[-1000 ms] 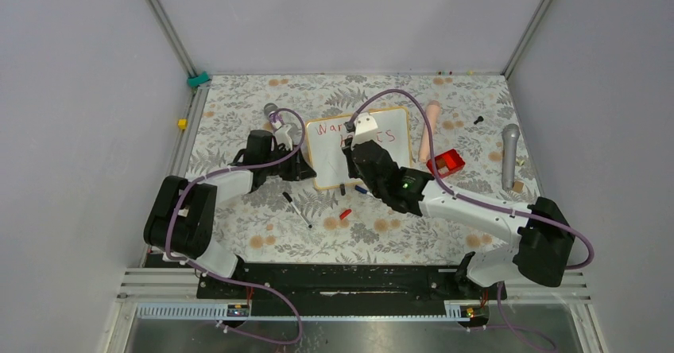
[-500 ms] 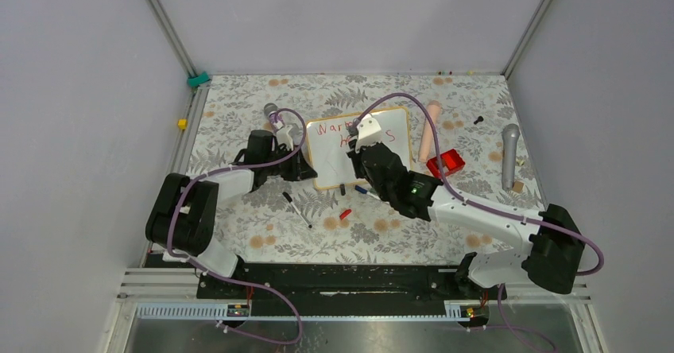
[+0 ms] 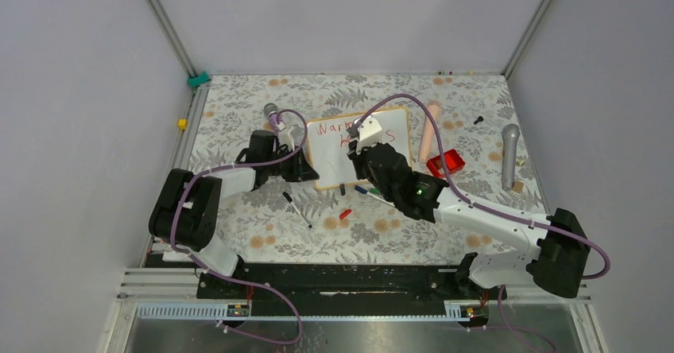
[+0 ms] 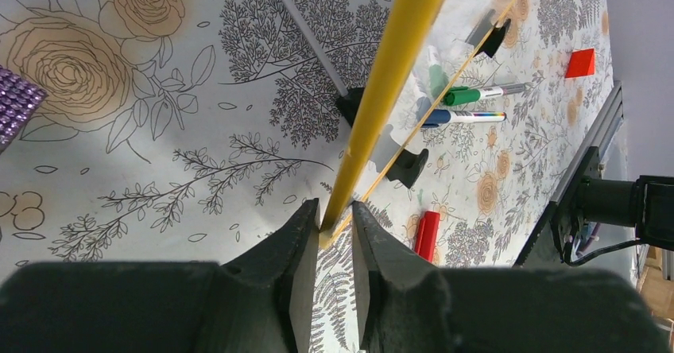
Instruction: Write a sentence on the whiteboard
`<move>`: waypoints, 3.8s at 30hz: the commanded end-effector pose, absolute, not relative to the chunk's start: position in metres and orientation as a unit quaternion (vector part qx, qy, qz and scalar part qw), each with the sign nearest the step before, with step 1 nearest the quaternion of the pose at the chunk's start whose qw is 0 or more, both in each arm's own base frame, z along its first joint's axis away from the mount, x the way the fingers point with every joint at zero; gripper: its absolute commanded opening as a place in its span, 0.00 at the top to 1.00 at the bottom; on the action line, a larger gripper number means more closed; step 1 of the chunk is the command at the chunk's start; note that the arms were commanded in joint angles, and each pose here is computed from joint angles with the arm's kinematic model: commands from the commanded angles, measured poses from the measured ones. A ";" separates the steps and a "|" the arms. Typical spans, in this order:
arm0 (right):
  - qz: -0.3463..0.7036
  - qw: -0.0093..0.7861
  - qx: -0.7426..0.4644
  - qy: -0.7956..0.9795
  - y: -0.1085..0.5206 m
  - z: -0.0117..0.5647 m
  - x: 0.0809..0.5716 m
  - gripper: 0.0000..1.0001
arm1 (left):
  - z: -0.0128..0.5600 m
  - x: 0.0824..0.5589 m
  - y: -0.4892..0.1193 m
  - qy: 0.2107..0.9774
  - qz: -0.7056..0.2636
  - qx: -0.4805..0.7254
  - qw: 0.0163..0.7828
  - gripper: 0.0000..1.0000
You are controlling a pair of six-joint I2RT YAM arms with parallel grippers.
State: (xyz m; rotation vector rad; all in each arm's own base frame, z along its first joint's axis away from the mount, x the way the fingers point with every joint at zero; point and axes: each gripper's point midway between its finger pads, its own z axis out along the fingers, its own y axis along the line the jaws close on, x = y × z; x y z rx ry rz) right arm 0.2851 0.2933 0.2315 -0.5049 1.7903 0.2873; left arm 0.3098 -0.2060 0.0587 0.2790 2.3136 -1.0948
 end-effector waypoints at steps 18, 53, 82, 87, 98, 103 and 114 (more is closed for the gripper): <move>0.149 0.578 -0.233 0.768 0.311 0.229 0.282 1.00 | 0.068 0.330 -0.209 0.853 -0.412 0.110 0.302 0.99; 0.099 0.536 -0.222 0.808 0.306 0.178 0.288 1.00 | 0.068 0.329 -0.209 0.853 -0.412 0.110 0.299 1.00; 0.111 0.536 -0.248 0.800 0.325 0.176 0.293 1.00 | 0.069 0.330 -0.209 0.853 -0.413 0.110 0.299 1.00; 0.101 0.542 -0.246 0.797 0.316 0.172 0.292 1.00 | 0.068 0.330 -0.209 0.854 -0.413 0.110 0.298 1.00; 0.056 0.547 -0.227 0.804 0.300 0.162 0.299 1.00 | 0.068 0.330 -0.208 0.854 -0.410 0.109 0.300 1.00; 0.043 0.543 -0.227 0.807 0.296 0.156 0.299 1.00 | 0.067 0.330 -0.208 0.855 -0.411 0.109 0.298 1.00; 0.055 0.531 -0.238 0.812 0.302 0.147 0.296 1.00 | 0.068 0.330 -0.208 0.855 -0.410 0.109 0.298 1.00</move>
